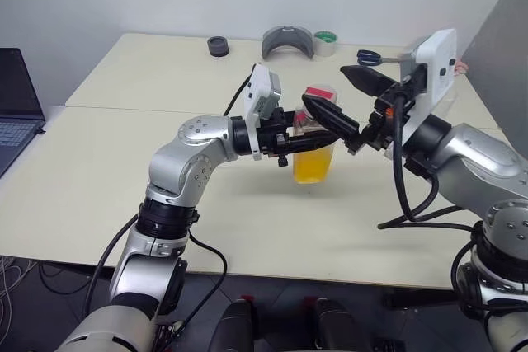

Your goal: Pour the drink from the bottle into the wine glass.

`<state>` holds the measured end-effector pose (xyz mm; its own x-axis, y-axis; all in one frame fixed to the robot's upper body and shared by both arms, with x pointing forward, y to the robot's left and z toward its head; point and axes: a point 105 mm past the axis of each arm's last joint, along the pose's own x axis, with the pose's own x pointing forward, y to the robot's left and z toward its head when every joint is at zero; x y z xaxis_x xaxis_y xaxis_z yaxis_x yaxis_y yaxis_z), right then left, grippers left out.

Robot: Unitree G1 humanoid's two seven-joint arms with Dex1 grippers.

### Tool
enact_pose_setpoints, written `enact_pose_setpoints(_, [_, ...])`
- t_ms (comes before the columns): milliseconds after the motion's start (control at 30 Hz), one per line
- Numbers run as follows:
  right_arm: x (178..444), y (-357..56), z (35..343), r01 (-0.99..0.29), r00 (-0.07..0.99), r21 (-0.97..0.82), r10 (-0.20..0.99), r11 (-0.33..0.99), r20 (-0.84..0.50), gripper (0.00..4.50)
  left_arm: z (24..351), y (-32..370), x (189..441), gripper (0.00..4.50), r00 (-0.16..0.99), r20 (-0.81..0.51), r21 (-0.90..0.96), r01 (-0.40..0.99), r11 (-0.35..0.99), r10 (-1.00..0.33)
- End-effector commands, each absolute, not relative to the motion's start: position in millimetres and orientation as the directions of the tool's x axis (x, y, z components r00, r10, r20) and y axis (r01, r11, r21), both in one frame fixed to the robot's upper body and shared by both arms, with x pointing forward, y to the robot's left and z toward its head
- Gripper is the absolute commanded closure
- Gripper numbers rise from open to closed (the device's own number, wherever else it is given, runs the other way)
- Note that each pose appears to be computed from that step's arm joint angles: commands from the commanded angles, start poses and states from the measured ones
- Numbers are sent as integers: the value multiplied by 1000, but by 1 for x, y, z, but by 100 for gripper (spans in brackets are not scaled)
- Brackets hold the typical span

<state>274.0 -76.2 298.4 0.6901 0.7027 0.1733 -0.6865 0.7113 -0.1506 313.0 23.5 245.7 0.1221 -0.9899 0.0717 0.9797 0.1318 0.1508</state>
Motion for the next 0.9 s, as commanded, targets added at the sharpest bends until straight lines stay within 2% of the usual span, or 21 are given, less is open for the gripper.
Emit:
enact_pose_setpoints(33, [268, -80, 307, -679, 683, -171, 699, 714, 210, 2, 262, 22, 305, 258, 92, 110, 217, 970, 114, -990])
enact_pose_setpoints(900, [269, -93, 305, -663, 705, -173, 685, 728, 185, 2, 262, 22, 306, 258, 86, 104, 221, 969, 108, -991])
